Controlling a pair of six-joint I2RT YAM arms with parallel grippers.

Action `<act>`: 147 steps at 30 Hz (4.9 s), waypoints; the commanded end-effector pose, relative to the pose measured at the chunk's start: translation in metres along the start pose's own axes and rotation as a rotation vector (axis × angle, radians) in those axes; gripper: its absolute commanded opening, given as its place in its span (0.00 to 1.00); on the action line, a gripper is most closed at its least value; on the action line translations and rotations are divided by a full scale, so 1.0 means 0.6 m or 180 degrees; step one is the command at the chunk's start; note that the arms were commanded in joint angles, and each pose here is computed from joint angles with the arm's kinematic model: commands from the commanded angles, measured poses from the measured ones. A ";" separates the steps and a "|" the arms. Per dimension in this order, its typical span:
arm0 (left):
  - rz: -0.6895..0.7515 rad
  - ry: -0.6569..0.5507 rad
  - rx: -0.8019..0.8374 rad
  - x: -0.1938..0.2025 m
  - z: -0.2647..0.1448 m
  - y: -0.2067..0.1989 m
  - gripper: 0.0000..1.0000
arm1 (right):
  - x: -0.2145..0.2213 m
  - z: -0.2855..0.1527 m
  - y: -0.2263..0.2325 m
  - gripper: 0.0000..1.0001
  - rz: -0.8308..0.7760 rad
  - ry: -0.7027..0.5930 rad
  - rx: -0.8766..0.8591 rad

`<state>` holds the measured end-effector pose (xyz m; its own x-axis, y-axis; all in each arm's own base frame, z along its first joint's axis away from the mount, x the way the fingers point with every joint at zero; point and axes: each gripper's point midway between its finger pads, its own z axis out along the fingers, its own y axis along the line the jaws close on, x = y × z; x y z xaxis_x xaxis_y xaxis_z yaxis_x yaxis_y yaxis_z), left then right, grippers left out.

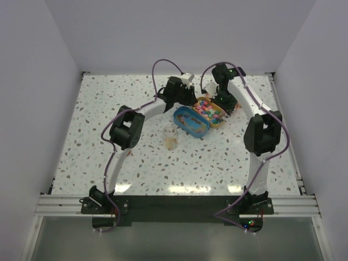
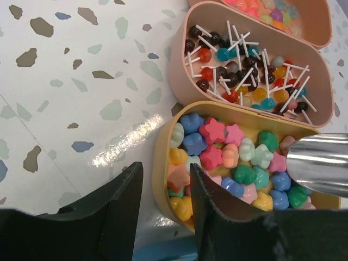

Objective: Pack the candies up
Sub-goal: Scoop the fake candies from the storage box.

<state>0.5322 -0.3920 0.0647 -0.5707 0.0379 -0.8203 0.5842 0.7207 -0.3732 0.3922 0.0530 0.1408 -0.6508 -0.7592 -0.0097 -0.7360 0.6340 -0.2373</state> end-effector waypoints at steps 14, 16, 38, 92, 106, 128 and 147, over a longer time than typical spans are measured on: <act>0.0115 -0.0123 0.0112 -0.011 0.003 -0.022 0.41 | -0.021 0.034 0.027 0.00 -0.0485 0.0035 -0.0198; 0.0110 -0.0111 0.0104 -0.008 0.003 -0.020 0.40 | -0.032 0.045 0.020 0.00 -0.0481 -0.0020 -0.0145; 0.0079 -0.0148 0.0150 -0.015 -0.003 -0.033 0.36 | -0.108 0.112 0.014 0.00 -0.0521 -0.0792 0.0092; -0.0092 -0.0160 0.0015 -0.030 -0.034 -0.039 0.33 | -0.150 0.103 0.040 0.00 0.0290 -0.1357 -0.0159; -0.0163 -0.0151 0.0005 -0.031 -0.038 -0.035 0.34 | -0.157 0.104 0.040 0.00 0.0401 -0.1378 -0.0138; -0.0136 -0.0451 -0.0059 -0.120 -0.110 -0.026 0.52 | -0.116 0.085 0.027 0.00 0.0539 -0.1568 0.0099; -0.0065 -0.0578 -0.0682 -0.169 -0.291 0.028 0.70 | -0.121 0.057 0.030 0.00 0.0666 -0.2279 0.0108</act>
<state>0.5060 -0.2906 0.2004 -0.4903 -0.1075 -0.8649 0.4615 0.8098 -0.3622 0.4171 0.1000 0.0656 -0.5921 -0.5898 -0.5491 -0.6087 0.7739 -0.1748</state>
